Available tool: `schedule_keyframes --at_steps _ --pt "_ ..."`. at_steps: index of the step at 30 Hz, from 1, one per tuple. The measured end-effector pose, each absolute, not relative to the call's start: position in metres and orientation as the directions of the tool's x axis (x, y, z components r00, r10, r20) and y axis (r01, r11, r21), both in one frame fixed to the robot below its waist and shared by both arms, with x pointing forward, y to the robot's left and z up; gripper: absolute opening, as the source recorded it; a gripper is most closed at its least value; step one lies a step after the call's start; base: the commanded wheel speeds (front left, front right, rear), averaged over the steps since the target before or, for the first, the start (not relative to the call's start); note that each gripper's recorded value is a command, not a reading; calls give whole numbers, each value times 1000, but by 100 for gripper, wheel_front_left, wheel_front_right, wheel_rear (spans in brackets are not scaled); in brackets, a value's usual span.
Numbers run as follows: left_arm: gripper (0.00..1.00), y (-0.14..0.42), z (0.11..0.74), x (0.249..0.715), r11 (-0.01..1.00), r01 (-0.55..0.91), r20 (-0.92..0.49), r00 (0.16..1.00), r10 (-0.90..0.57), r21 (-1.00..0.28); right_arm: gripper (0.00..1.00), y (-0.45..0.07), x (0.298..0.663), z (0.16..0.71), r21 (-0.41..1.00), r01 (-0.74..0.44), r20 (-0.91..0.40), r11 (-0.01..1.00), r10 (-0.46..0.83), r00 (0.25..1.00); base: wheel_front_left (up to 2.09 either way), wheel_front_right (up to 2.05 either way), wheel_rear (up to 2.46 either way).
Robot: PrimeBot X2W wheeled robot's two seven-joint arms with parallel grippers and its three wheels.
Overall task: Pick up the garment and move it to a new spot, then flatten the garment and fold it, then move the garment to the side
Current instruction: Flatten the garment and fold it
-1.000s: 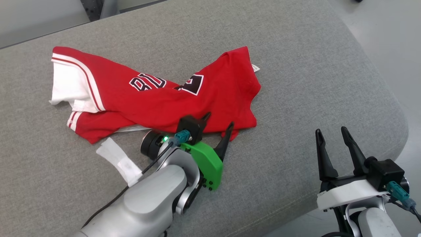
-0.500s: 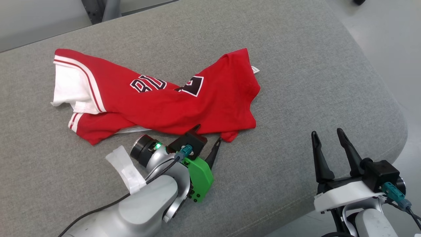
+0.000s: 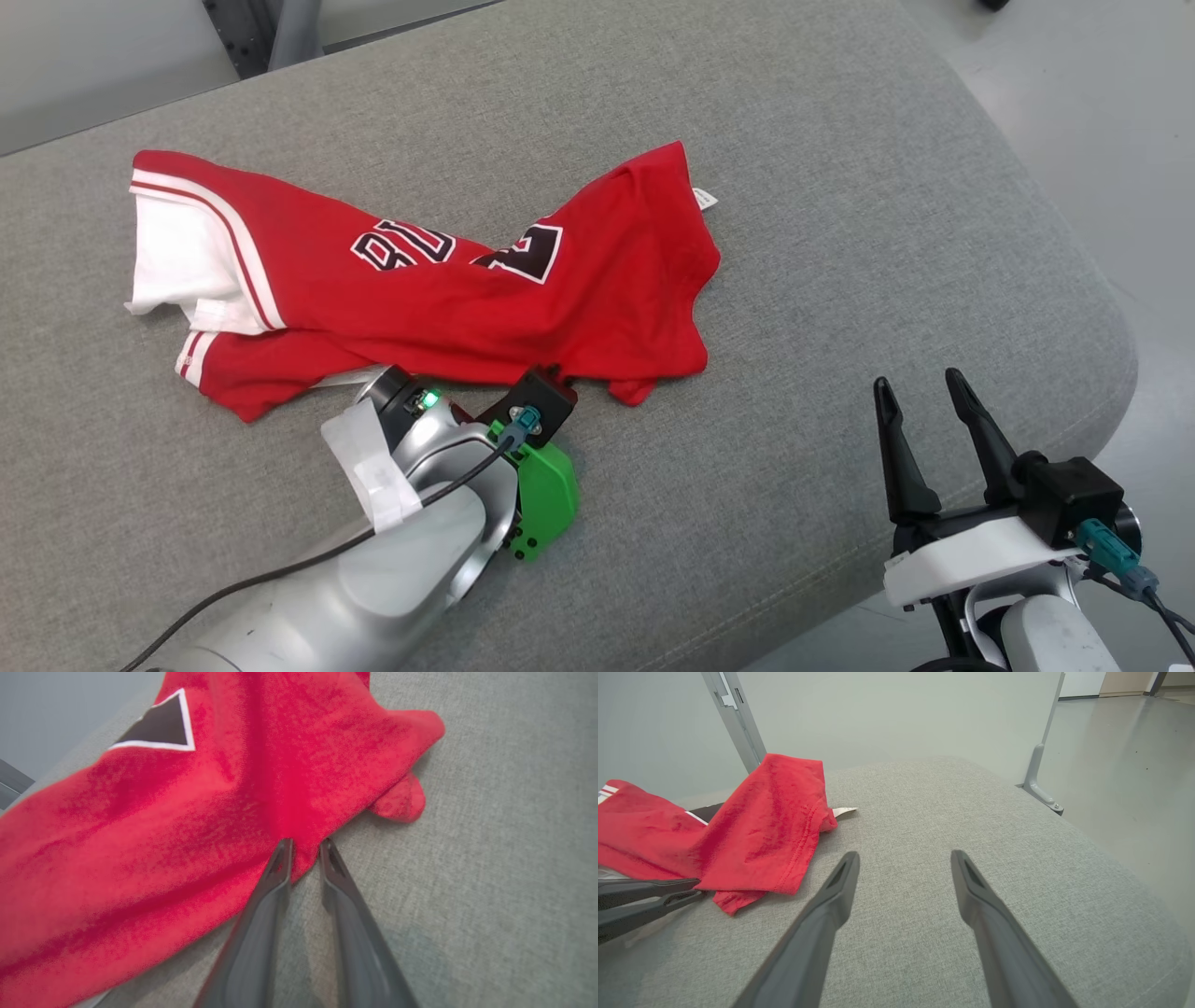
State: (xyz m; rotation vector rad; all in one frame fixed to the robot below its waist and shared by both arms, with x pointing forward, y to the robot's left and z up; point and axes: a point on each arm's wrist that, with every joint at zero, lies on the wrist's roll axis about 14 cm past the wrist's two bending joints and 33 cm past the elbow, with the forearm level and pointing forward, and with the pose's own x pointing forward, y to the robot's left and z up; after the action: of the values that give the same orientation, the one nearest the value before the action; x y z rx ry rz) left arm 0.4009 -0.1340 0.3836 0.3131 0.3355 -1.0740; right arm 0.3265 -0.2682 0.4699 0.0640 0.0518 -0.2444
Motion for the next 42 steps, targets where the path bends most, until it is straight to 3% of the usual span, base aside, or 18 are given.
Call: schedule_keyframes --at_steps 5,10,15,22,25,32,37,38,39,42 --pt "0 -136 389 411 448 888 -396 449 -801 101 100 -269 326 470 63 248 -59 967 -244 968 0 0 0" --pt "0 -142 399 410 471 882 -389 437 -811 9 100 -270 323 469 70 255 -61 965 -251 966 0 0 0" --pt "0 -165 427 384 381 920 -398 315 -861 -97 100 -270 320 468 73 256 -64 964 -252 966 0 0 0" --pt "0 -198 490 320 174 961 -331 96 -939 -215 100 -258 323 466 91 220 -66 971 -215 974 0 0 0" --pt "0 -205 512 305 133 951 -283 51 -958 -278 100 -257 323 466 93 219 -67 971 -213 975 0 0 0" --pt "0 -216 538 319 170 882 -201 88 -976 -440 100 -261 322 462 91 235 -81 968 -229 970 0 0 0" --pt "0 -216 510 363 315 812 -268 203 -942 -492 100 -261 326 460 93 236 -90 967 -227 970 0 0 0" --pt "6 -215 506 375 348 796 -269 241 -933 -495 100 -260 328 459 94 233 -92 968 -224 970 0 0 0" --pt "26 -215 502 390 384 785 -270 283 -920 -486 100 -260 329 459 94 231 -92 968 -223 971 0 0 0" --pt "25 -213 493 423 458 744 -269 371 -889 -486 100 -263 331 457 95 240 -99 966 -231 968 0 0 0"
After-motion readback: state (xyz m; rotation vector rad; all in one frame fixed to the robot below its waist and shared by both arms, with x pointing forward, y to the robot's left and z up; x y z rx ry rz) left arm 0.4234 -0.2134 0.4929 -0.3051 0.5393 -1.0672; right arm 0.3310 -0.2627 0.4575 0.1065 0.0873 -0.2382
